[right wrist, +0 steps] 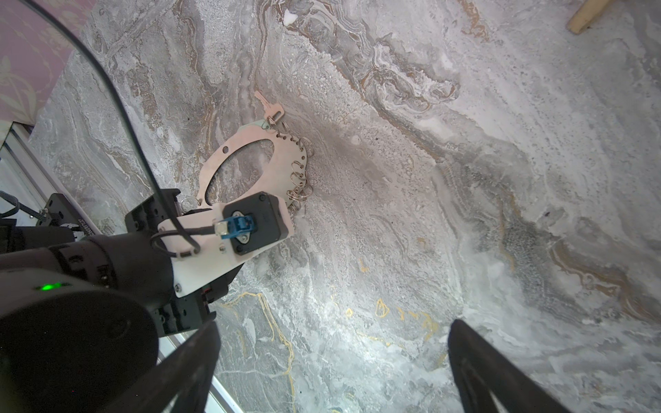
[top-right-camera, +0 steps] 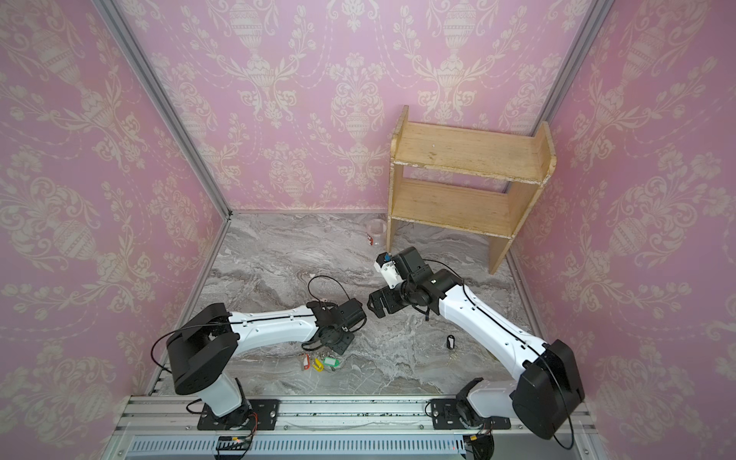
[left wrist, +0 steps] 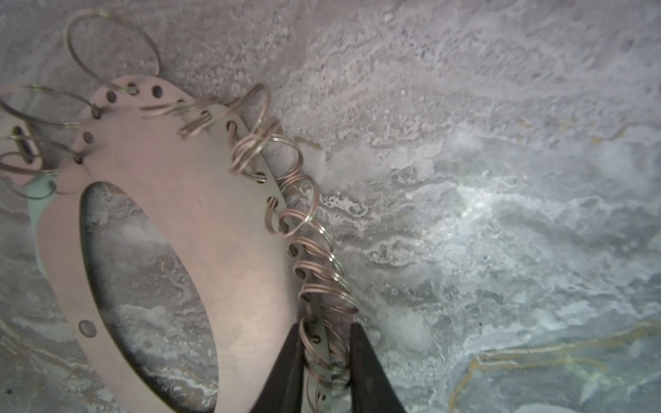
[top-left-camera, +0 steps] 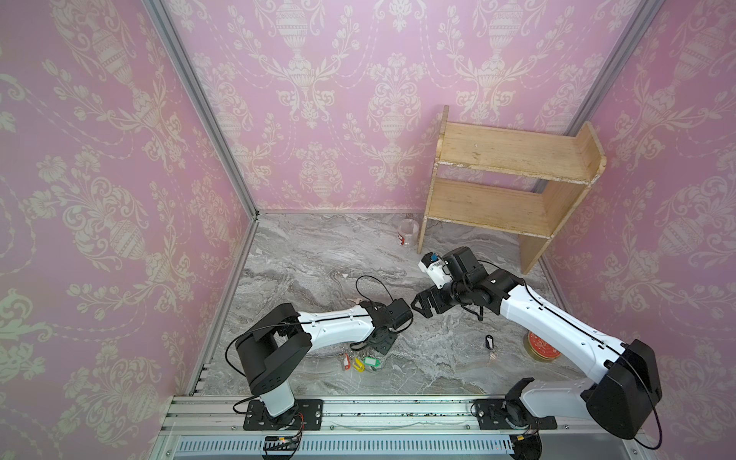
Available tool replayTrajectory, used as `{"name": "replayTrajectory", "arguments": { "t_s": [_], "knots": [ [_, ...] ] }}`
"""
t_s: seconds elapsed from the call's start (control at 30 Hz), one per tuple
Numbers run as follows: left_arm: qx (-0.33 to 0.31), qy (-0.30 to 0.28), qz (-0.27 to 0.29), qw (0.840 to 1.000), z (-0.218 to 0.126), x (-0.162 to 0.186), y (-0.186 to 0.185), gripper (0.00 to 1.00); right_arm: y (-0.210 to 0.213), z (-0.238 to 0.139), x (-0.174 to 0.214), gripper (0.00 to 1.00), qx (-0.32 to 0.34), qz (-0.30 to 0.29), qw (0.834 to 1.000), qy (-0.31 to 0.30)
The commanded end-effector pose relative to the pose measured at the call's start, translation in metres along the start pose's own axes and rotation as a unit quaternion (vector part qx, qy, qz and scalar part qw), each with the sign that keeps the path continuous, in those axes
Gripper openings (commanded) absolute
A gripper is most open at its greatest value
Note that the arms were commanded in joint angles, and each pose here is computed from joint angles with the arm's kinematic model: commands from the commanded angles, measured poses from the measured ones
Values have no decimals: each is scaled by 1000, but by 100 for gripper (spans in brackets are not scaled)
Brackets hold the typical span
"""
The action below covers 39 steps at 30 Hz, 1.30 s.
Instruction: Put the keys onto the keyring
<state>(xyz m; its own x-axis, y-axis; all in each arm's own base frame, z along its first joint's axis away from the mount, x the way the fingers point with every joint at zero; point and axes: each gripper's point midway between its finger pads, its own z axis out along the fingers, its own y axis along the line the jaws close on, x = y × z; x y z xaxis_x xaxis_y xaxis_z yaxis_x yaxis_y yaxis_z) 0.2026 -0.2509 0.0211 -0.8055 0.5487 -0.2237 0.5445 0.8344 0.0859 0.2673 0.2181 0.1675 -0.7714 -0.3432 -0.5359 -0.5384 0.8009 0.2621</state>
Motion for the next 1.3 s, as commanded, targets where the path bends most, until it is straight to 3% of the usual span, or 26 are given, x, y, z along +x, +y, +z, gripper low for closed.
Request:
{"name": "replayTrajectory", "arguments": {
  "t_s": [0.0,0.3,0.5,0.8,1.13,1.27],
  "knots": [
    [-3,-7,-5,1000,-15,-1,2,15,0,-6,-2,100,-5,-7,1000,-14],
    [16,-44,-13,999,-38,-12,0,7,2,-6,0,100,-11,-7,1000,-17],
    [15,-36,-11,999,-36,-8,1,2,3,-8,-1,100,-14,-6,1000,-23],
    [25,-18,-48,998,-27,-5,-6,18,3,-13,2,100,-10,-12,1000,-26],
    [20,20,-63,998,-12,6,-15,19,3,-16,3,100,-7,-20,999,-28],
    [13,26,-54,998,-10,5,-19,23,4,-16,2,100,-10,-21,999,-31]
  ]
}}
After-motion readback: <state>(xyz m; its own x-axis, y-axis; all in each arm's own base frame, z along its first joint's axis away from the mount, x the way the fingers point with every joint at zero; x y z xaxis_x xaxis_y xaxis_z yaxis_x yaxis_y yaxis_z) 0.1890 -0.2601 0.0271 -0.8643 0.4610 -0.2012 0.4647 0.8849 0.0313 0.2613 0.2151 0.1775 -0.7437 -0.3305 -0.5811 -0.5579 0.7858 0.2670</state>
